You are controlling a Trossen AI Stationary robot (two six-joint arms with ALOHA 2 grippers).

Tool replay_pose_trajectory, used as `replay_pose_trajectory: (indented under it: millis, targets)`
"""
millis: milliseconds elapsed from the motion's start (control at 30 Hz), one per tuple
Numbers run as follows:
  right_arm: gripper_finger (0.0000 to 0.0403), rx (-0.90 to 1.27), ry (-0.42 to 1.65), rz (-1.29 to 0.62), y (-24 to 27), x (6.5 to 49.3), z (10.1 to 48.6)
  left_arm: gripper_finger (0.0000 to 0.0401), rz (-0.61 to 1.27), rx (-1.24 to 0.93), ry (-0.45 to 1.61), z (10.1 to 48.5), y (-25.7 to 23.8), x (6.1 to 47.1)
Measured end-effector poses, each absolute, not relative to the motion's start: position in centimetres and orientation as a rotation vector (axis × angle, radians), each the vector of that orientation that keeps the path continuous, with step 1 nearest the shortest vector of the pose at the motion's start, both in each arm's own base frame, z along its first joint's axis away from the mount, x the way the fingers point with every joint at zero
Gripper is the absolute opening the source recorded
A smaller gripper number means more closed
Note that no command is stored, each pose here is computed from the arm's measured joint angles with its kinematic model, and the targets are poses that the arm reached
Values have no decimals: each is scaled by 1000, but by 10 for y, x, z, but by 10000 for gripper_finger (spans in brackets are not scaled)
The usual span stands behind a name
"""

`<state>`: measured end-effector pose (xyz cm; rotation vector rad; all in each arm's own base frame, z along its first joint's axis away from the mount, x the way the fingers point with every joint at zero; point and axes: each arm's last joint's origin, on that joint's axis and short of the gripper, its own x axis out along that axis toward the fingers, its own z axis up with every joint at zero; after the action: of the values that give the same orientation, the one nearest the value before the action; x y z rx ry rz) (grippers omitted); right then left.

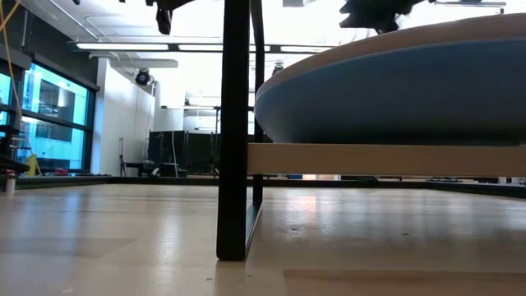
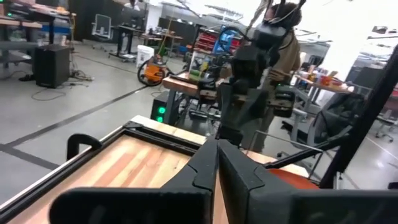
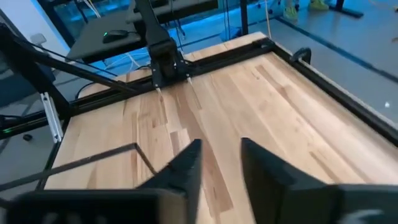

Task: Place and stack plates onto a shelf
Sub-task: Return to Home Position

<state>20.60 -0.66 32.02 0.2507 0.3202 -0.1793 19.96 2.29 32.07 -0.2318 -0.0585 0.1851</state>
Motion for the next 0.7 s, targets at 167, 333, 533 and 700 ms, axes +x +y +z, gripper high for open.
replay_pose_trajectory:
  millis: [167,333,533,700]
  targets:
    - [9,297,290,-178,-6,189,316,1,178,-228,-58,321,23,200]
    - [10,321,218,-170,-6,181,321,0,158,-230,-52,319,19,203]
    - [2,319,205,-167,-6,179,323,0,137,-225,-78,321,15,206]
    - [1,319,208,-168,-6,180,322,0,147,-213,-80,321,16,206]
